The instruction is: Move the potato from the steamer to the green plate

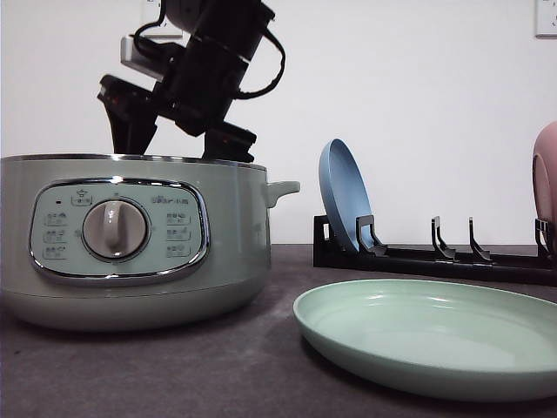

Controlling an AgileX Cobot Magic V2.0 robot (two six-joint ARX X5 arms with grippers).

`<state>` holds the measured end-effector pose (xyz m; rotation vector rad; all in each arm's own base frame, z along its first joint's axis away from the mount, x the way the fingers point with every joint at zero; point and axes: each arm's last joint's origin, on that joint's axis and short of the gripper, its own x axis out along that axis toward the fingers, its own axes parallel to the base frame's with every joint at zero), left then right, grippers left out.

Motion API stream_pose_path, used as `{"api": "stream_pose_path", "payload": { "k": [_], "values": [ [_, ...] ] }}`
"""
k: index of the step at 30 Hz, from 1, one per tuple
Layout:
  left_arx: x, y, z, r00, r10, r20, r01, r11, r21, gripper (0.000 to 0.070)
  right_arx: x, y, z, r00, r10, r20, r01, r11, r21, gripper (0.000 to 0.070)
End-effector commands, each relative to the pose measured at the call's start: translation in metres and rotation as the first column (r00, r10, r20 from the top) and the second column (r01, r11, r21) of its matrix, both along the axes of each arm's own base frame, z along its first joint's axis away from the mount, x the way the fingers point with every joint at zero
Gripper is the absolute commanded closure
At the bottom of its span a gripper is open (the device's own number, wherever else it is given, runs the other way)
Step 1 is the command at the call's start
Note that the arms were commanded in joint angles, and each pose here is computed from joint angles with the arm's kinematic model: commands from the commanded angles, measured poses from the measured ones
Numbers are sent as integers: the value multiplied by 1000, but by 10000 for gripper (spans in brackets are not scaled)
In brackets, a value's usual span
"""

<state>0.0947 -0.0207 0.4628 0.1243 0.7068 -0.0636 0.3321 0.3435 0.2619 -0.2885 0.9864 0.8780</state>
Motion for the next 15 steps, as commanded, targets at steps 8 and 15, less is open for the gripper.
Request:
{"api": "stream_pose_path", "payload": {
  "k": [8, 15],
  "values": [
    [-6, 2, 5, 1000, 6, 8, -6, 1000, 7, 697, 3, 13, -17, 1000, 17, -11, -18, 1000, -17, 125],
    [-6, 2, 5, 1000, 6, 8, -7, 1000, 7, 697, 1, 14, -17, 1000, 20, -8, -21, 1000, -14, 126]
  ]
}}
